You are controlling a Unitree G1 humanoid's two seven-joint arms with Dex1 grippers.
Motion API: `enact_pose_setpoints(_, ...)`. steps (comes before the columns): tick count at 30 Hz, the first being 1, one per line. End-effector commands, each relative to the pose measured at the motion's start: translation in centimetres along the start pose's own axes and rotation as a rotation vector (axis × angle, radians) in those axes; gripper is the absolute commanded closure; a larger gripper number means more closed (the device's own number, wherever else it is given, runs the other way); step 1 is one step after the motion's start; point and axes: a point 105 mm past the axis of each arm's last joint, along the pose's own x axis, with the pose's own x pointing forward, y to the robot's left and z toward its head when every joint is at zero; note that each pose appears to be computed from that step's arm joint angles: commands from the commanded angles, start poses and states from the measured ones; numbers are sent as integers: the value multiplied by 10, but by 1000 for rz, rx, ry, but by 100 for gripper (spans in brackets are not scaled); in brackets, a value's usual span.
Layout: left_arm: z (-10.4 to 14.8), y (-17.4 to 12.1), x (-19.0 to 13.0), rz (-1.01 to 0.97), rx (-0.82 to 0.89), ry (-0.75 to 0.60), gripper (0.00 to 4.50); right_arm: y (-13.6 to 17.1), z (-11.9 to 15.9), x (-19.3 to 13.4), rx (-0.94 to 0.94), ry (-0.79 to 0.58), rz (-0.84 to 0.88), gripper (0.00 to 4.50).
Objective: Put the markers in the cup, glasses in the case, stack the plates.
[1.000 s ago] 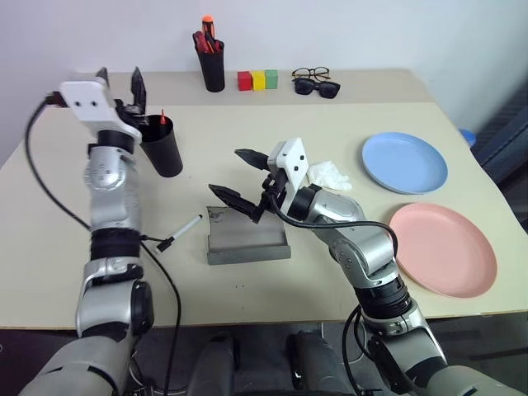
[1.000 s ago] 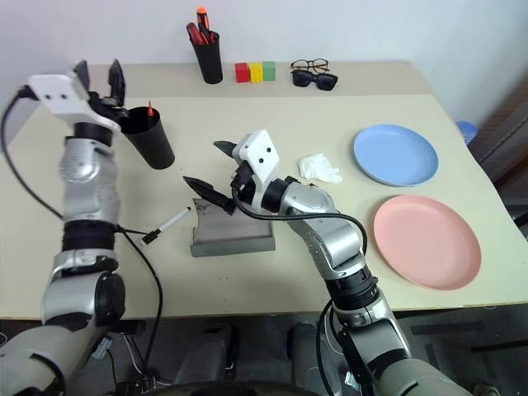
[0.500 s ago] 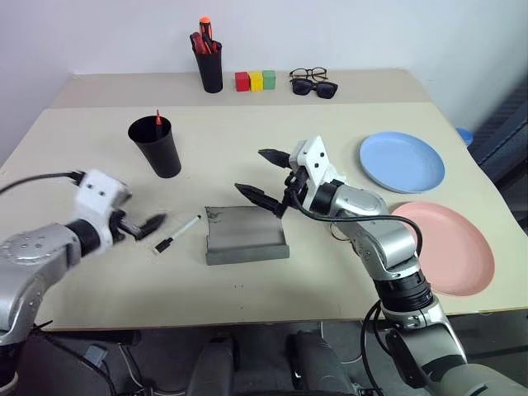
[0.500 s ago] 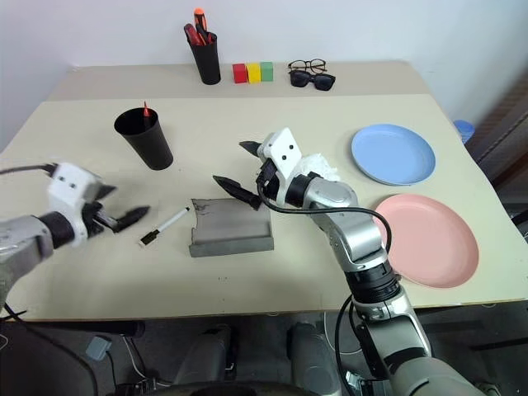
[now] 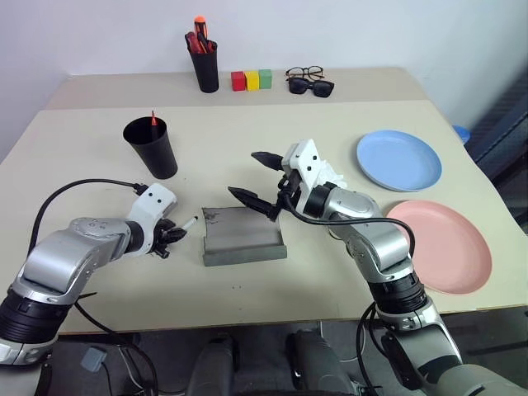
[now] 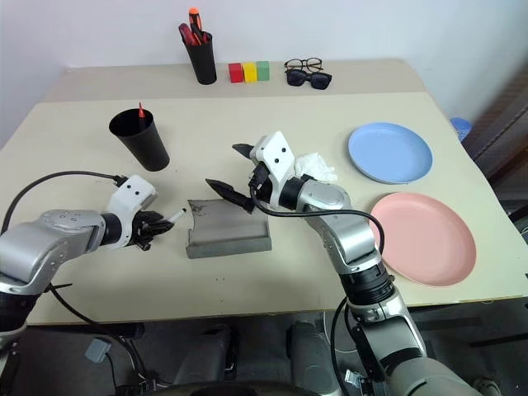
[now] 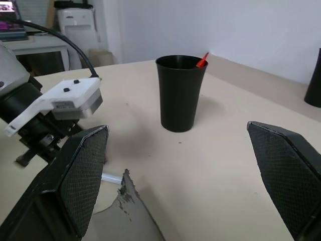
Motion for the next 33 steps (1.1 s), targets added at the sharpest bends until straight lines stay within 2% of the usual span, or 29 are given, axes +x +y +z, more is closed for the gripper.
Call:
enact_pose_setpoints(1,-5,4,0,17,-1,25,446,4,17,-1,-37,-53,2,0)
enact_pose_setpoints(6,5,28,-8,127,-40,-53,446,5,17,0,-35,-55,4,0)
enact_pose_setpoints(8,43,64,-25,316,-123,-322,446,5,17,0,-34,-54,11,0)
enact_pose_setpoints(10,71,79,-45,415,-128,-546,446,5,16,1,-33,-54,16,0)
enact_pose_setpoints(13,118,61,-73,390,-69,-866,446,6,17,4,-32,-59,27,0)
enact_pose_setpoints(17,150,54,-90,333,-101,-1067,446,10,27,13,-30,-102,49,0)
enact_pose_setpoints(20,167,62,-90,333,-119,-1129,446,17,39,23,-32,-149,87,0)
enact_pose_setpoints(25,183,76,-88,387,-117,-1192,446,22,42,30,-37,-164,117,0)
enact_pose_setpoints(29,182,108,-84,625,-94,-1189,446,28,41,31,-25,-171,128,0)
enact_pose_setpoints(33,169,119,-62,680,-105,-1156,446,34,40,31,-18,-173,131,0)
